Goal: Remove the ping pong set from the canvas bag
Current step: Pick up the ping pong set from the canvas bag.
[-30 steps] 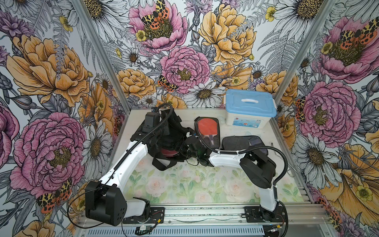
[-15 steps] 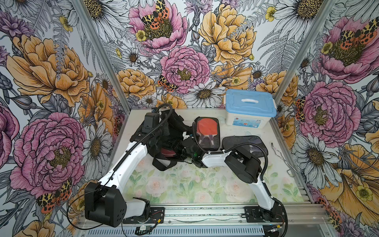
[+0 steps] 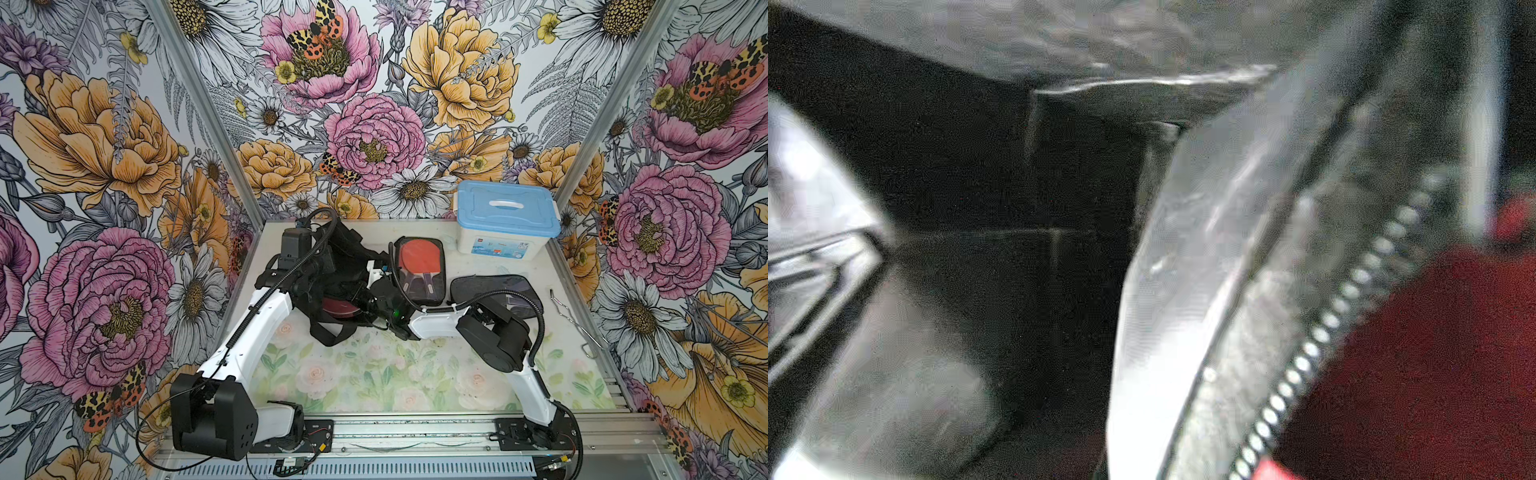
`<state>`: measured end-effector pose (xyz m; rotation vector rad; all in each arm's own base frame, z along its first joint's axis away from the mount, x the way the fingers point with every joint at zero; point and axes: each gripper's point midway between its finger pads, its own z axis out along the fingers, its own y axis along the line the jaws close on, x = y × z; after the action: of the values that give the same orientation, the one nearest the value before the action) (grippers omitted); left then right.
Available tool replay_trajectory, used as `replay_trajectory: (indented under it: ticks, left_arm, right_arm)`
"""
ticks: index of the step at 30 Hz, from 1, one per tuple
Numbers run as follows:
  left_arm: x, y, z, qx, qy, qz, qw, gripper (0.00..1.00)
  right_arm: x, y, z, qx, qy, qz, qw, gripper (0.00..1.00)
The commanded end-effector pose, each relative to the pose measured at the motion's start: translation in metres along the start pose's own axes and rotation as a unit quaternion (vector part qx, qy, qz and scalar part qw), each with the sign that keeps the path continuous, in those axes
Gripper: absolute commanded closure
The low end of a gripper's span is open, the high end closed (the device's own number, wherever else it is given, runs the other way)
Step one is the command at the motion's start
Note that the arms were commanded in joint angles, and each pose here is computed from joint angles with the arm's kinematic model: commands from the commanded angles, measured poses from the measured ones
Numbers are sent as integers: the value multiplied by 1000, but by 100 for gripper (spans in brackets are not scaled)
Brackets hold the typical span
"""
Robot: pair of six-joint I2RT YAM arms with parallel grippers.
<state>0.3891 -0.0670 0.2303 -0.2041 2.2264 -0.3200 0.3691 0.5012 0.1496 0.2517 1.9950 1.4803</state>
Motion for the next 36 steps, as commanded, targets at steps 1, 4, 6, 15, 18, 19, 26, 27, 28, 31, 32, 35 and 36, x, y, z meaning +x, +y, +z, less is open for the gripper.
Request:
replay_trajectory:
  ticks: [1,4,6,15,18,19,26,27,28,31,32,35,36]
  left_arm:
    - [-14,-9,-12,42,-30,-22,998,100]
    - [-17,-6,-13,40,-37,-27,998,100]
    - [-18,-3,-13,38,-39,-30,998,100]
    - [-28,12,-17,30,-56,-51,997,100]
    - [-30,15,-18,31,-59,-57,996,100]
    - [-30,17,-18,30,-60,-59,996,100]
    - [-35,29,-19,24,-69,-76,994,100]
    - [-36,31,-19,24,-69,-79,994,100]
    - [-36,33,-18,22,-69,-82,994,100]
    - [-38,39,-18,19,-73,-90,993,100]
    - [-39,41,-19,18,-74,-92,993,100]
    - [-41,48,-18,15,-76,-99,992,100]
    - [-41,50,-18,14,-77,-102,992,100]
  right_arm:
    - [-30,80,-17,-74,-47,-67,994,93]
    - [-31,93,-24,-72,-51,-104,991,95]
    - [-31,102,-29,-71,-55,-130,987,97]
    - [-32,132,-55,-77,-68,-186,977,100]
    - [-34,143,-61,-86,-67,-186,976,100]
    - [-35,148,-64,-91,-65,-188,976,100]
    - [-43,175,-84,-99,-57,-192,975,100]
    - [-44,182,-90,-105,-57,-195,974,100]
    - [-46,186,-94,-107,-58,-196,973,100]
    - [-53,197,-110,-105,-59,-202,972,100]
    - [-56,203,-117,-108,-62,-206,971,100]
    - [-67,215,-137,-105,-73,-211,969,100]
    - [-71,219,-143,-102,-74,-214,969,100]
